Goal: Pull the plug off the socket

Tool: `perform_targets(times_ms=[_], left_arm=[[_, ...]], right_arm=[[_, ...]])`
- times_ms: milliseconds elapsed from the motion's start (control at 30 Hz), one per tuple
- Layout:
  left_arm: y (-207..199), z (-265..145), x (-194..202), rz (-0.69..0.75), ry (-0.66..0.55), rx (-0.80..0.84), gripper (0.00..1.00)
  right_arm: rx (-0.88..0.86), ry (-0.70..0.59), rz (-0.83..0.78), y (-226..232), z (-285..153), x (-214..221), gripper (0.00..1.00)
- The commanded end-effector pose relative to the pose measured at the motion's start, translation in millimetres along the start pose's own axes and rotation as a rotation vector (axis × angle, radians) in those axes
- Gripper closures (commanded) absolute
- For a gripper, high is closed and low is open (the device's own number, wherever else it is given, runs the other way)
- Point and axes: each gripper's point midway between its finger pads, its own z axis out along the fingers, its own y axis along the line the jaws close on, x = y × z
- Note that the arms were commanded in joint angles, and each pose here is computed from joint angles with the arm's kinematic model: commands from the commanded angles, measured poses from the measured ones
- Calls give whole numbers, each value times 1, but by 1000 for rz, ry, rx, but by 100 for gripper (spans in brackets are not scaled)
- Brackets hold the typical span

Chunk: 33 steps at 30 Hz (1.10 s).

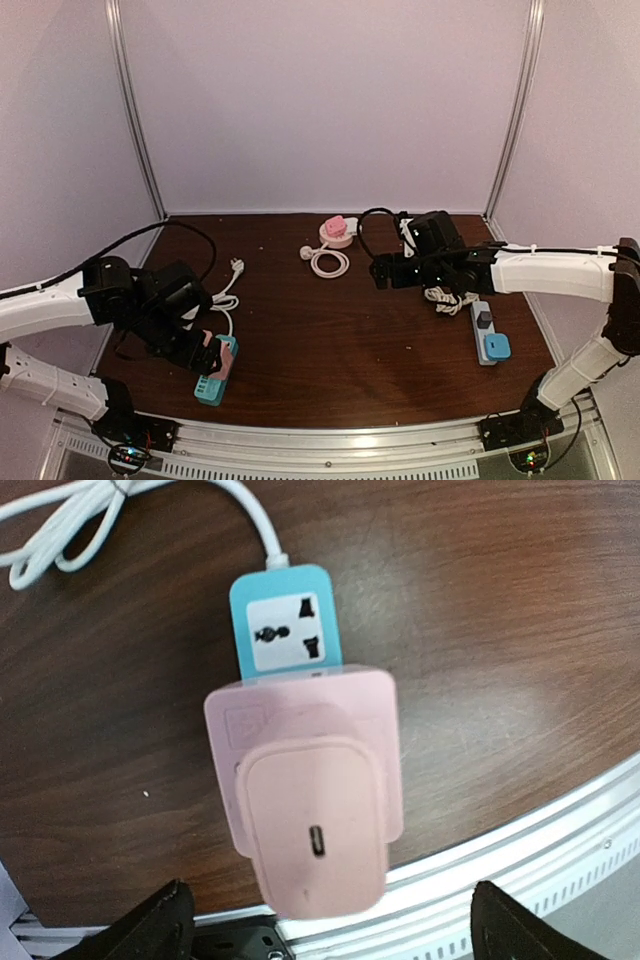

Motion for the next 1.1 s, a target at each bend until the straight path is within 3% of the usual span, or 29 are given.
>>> perform_targets(times_ms=[0, 233, 400, 533, 600, 933, 1067], left_arm=[[8, 24, 6, -89, 2, -69, 2], [-1, 52, -17, -108, -86, -90, 4], [-7, 67, -34, -84, -125, -116, 20], [-19, 74, -52, -33, -138, -133, 42], [-29, 76, -66, -4, -163, -127, 46], [-87, 106, -156, 162, -210, -113, 47], [-100, 114, -177, 177, -205, -88, 37]], right_arm=[[-21, -4, 13, 6, 3, 1, 0], [-14, -4, 10, 5, 1, 2, 0], [-1, 0, 10, 2, -2, 4, 0], [9, 4, 15, -1, -4, 6, 0], [14, 6, 14, -2, -5, 7, 0], [54, 4, 10, -8, -4, 4, 0], [34, 25, 17, -4, -1, 8, 0]])
